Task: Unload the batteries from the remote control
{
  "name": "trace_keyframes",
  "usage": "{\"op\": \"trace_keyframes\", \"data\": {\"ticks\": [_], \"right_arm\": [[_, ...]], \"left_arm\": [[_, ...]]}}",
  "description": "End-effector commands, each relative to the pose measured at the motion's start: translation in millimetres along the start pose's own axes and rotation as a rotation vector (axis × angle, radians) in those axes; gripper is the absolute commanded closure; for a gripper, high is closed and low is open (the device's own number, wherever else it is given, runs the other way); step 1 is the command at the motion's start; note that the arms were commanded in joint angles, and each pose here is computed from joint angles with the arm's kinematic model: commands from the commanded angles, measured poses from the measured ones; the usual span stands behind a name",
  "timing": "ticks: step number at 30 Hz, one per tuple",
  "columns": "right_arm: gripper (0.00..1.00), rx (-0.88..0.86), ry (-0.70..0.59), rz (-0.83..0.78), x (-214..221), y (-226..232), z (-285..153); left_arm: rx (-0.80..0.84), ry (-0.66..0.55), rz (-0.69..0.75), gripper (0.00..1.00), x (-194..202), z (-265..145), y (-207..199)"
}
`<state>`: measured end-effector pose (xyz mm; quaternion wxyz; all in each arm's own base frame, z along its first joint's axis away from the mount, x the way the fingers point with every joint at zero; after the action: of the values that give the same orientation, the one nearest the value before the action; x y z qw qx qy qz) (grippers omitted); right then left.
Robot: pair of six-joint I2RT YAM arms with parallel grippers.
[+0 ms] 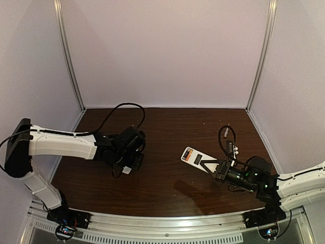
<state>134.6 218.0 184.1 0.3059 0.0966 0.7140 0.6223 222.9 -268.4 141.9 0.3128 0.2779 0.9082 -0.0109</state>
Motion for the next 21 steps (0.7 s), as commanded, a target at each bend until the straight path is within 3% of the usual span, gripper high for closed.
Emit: {"op": "trace_keyframes", "data": {"ticks": [1,7,12,21], "right_arm": [[1.00,-0.007,-0.023,-0.009,-3.1,2.5,-1.2],[1.00,-0.004,-0.037,0.001,-3.6,-0.1,0.1],[1.00,0.002,-0.072,0.014,-6.7,-1.0,3.7],[1.00,0.011,-0.103,0.025,-10.1,1.9,18.6]], "left_arm": [[0.025,-0.137,0.021,0.50,-12.8,-23.4,-2.5],[0.150,-0.294,0.007,0.32,-10.9,-47.2,-4.2],[0.202,-0.383,0.010,0.05,-9.1,-58.6,-2.6],[0.224,-0.502,0.031,0.03,-14.8,-66.7,-2.0]]}}
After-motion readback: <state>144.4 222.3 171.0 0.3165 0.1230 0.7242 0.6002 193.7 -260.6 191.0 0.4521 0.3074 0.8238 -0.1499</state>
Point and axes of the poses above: each gripper's point midway between its finger pads, its own z axis out along the fingers, its own y axis along the line the jaws close on, x = y × z, the point moved 7 cm from there along -z, back along the fingers, and after that the axes turned 10 degrees about z, right-handed, at the moved point
